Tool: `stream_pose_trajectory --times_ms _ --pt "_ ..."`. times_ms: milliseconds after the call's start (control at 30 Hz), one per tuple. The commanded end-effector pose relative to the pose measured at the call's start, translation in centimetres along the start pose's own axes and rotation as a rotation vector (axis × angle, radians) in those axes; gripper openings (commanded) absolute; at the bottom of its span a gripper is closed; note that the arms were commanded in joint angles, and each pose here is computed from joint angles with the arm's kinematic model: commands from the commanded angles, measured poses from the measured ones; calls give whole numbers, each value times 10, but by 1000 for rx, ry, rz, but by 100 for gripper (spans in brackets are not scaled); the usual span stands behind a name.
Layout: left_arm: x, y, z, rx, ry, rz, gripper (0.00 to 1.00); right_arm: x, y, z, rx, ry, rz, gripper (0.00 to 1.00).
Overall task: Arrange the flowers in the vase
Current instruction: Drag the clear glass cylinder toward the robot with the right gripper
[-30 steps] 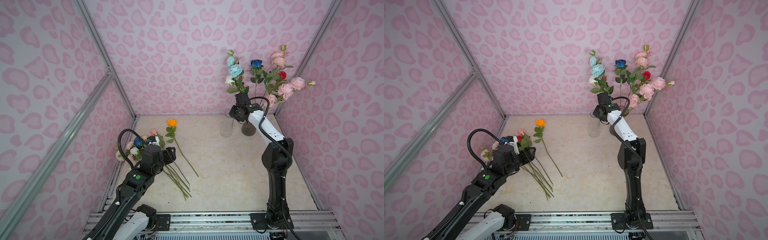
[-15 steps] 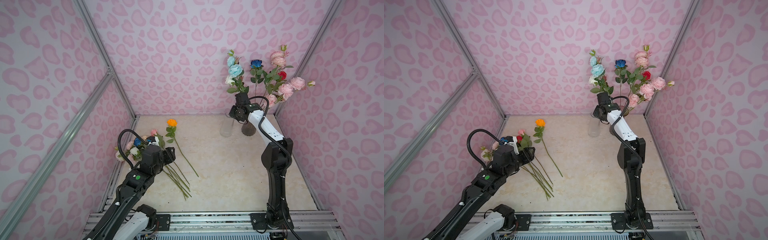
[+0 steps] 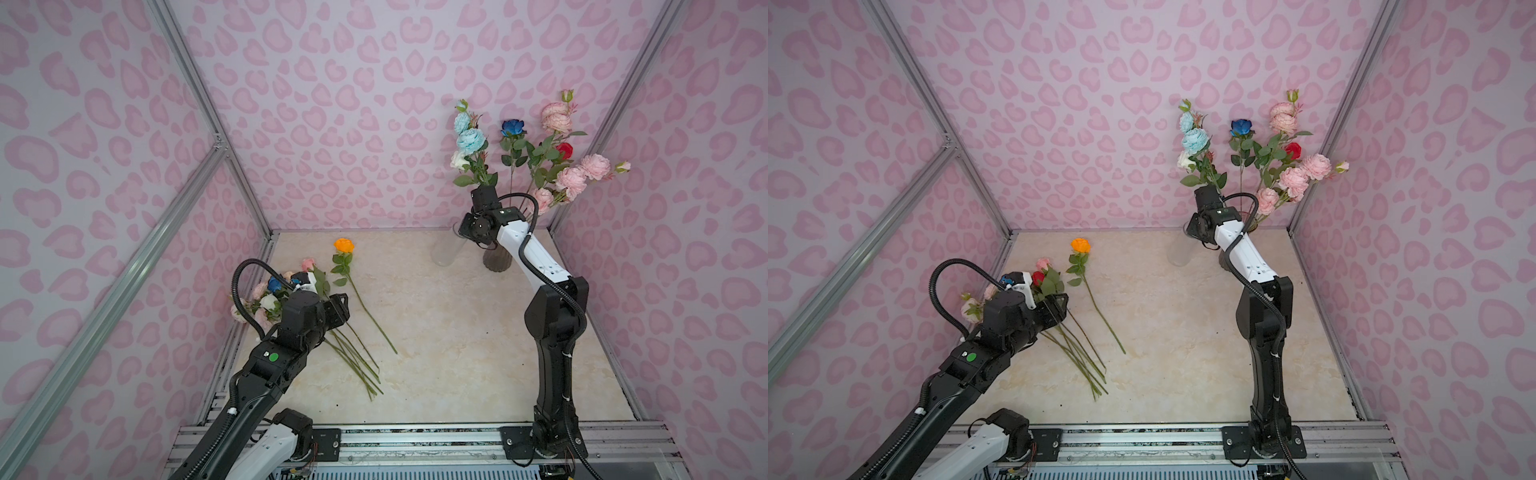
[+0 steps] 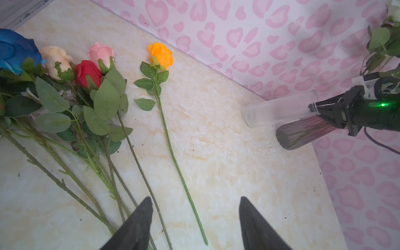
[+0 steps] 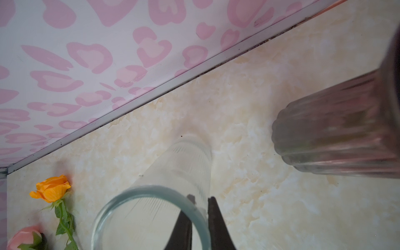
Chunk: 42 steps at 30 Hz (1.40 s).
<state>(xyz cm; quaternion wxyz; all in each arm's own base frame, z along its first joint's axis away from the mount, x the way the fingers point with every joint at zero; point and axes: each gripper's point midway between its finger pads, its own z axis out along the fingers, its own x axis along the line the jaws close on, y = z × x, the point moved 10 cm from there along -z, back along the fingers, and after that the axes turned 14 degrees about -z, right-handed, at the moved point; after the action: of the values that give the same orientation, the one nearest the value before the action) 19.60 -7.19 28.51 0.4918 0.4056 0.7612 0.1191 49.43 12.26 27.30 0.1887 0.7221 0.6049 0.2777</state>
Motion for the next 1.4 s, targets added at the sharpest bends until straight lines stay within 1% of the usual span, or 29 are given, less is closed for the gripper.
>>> stream_pose_trajectory --times_ms 0,133,333,667,867,1067,1267,1367 --pt "-1 3 -3 -17 0 6 65 1 -1 -2 -7 6 -18 5" --pt "0 2 -2 -15 4 6 65 2 0 -4 -14 10 -21 0" --pt "0 2 -3 -19 5 5 65 9 -1 -18 -31 23 -66 0" --pt "-1 2 -3 -11 -14 -12 65 30 -16 -48 -10 33 -196 0" --pt "1 0 -7 -18 -24 -18 65 41 -38 -80 32 63 -308 0" --pt "0 0 -8 -11 -39 -19 65 56 -77 -109 97 96 -433 0" --pt "-1 -1 -6 -1 -50 -27 65 73 -108 -124 151 132 -527 0" --pt "-1 -1 -5 4 -52 -33 65 83 -120 -121 185 151 -562 0"
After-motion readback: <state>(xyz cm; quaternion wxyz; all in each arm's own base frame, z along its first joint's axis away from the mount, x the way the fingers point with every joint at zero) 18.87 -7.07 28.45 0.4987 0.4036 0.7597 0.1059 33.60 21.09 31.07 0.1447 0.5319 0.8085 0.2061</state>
